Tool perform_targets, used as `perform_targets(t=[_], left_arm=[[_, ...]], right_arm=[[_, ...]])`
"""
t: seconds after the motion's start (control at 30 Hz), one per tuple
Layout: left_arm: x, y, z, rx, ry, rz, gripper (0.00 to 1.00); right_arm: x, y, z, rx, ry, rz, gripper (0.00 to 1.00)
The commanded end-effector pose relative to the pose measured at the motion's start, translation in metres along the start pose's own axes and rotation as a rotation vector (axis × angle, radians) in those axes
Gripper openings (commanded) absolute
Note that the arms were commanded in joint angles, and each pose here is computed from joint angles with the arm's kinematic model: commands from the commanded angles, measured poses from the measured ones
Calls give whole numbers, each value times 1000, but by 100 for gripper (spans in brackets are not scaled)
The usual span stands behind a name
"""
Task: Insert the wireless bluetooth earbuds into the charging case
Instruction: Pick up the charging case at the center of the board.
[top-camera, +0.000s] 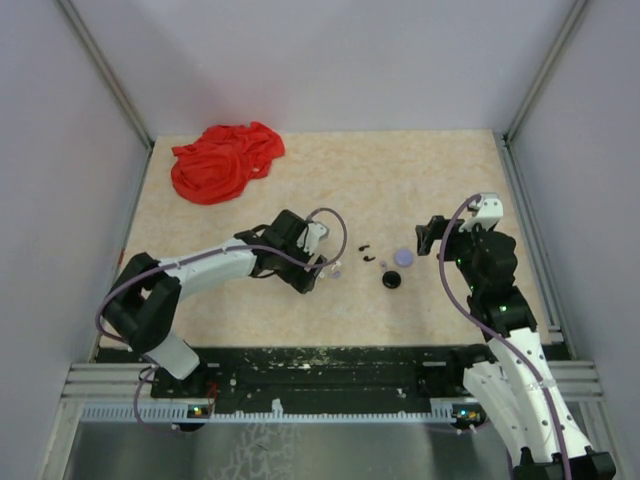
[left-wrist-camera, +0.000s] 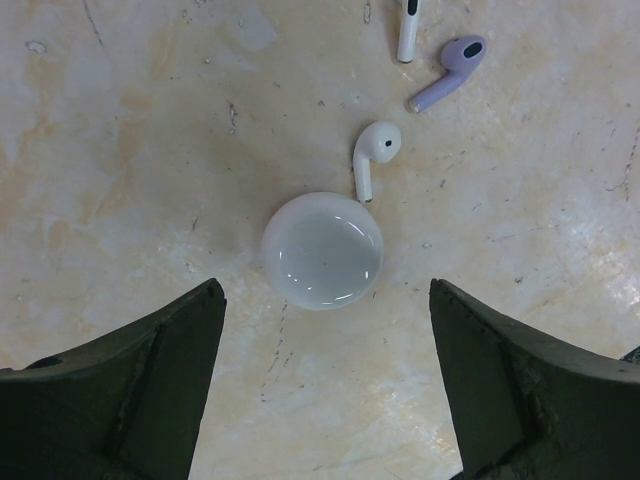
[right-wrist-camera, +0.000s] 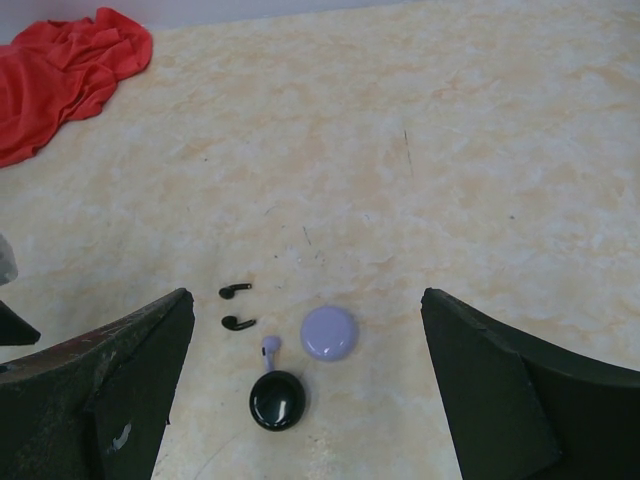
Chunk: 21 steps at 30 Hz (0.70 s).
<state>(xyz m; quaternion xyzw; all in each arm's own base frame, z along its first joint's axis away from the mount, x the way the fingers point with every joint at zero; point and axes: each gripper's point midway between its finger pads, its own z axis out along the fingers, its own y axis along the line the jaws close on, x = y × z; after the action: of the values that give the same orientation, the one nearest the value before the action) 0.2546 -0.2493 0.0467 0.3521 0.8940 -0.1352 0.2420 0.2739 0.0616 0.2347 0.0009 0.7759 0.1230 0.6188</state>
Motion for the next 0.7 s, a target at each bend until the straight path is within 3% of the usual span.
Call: perform_targets(t=[0.0, 0.2, 0.67], left_arm=[[6, -4, 4, 30, 55, 46, 85], [6, 0, 11, -13, 65, 46, 73], [12, -6, 26, -64, 84, 68, 69]], right_arm=[[-35, 14, -4, -47, -91, 12, 96], [-33, 16, -2, -62, -79, 12, 96], [-31, 19, 0, -74, -64, 13, 96]])
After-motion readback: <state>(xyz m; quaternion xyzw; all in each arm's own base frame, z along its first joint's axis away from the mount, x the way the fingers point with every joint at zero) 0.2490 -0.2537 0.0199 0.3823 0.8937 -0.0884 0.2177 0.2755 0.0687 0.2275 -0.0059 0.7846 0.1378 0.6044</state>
